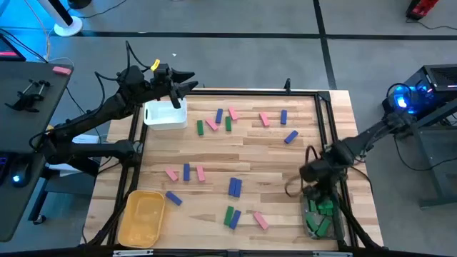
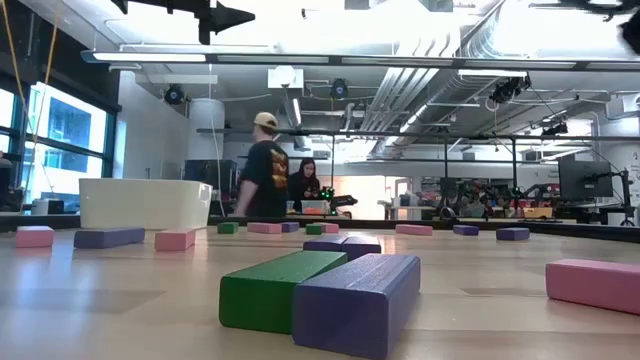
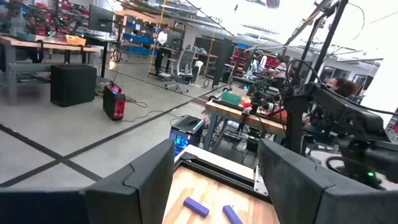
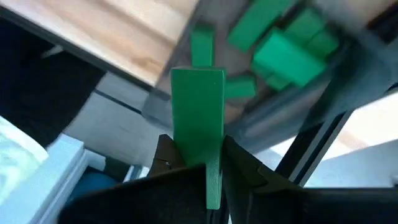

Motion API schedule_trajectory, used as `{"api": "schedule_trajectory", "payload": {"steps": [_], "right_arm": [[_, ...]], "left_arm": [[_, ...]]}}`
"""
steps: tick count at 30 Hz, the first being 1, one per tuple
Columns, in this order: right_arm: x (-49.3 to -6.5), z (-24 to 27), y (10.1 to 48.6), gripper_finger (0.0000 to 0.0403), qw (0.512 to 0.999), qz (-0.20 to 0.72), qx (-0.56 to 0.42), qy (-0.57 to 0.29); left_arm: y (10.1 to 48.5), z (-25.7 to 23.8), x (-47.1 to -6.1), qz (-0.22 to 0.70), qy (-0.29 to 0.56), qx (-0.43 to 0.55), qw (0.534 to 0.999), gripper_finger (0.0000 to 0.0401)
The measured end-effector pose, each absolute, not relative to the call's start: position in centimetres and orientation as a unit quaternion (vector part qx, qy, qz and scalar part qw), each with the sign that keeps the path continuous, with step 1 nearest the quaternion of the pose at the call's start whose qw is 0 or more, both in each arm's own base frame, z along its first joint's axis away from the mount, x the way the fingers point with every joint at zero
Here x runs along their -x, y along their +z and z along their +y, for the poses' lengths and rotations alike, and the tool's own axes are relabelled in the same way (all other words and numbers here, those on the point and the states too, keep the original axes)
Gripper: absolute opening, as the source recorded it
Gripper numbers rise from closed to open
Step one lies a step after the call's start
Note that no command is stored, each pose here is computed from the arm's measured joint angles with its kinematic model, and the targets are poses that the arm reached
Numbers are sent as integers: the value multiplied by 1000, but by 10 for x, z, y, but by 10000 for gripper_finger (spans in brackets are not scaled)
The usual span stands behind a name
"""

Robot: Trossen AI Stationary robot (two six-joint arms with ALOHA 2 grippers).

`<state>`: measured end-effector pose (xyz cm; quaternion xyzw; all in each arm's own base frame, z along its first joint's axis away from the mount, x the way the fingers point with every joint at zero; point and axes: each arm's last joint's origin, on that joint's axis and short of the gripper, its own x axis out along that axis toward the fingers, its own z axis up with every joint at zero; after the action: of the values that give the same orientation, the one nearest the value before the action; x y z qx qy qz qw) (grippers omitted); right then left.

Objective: Sort blocks
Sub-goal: Put the green block into the black transparent bin

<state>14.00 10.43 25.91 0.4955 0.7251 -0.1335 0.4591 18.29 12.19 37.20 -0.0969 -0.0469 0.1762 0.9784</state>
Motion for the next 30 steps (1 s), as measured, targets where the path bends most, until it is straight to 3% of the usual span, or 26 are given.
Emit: {"api": "schedule_trajectory", "payload": {"steps": [8, 14, 22, 26, 30], "right_arm": [[-126, 131, 228, 14, 405, 744, -509, -152], [-124, 135, 228, 89, 397, 753, -508, -134], [-134, 142, 259, 202, 440, 743, -504, -22], [-149, 141, 269, 216, 496, 691, -525, 42], [-171, 124, 272, 216, 586, 597, -546, 32]], "left_arm": [[372, 122, -183, -47, 176, 97, 978, 217], [372, 122, -183, -48, 176, 101, 978, 217], [372, 122, -183, -47, 176, 98, 978, 217], [372, 122, -183, -46, 176, 99, 978, 217], [370, 122, -183, -36, 177, 107, 978, 217]]}}
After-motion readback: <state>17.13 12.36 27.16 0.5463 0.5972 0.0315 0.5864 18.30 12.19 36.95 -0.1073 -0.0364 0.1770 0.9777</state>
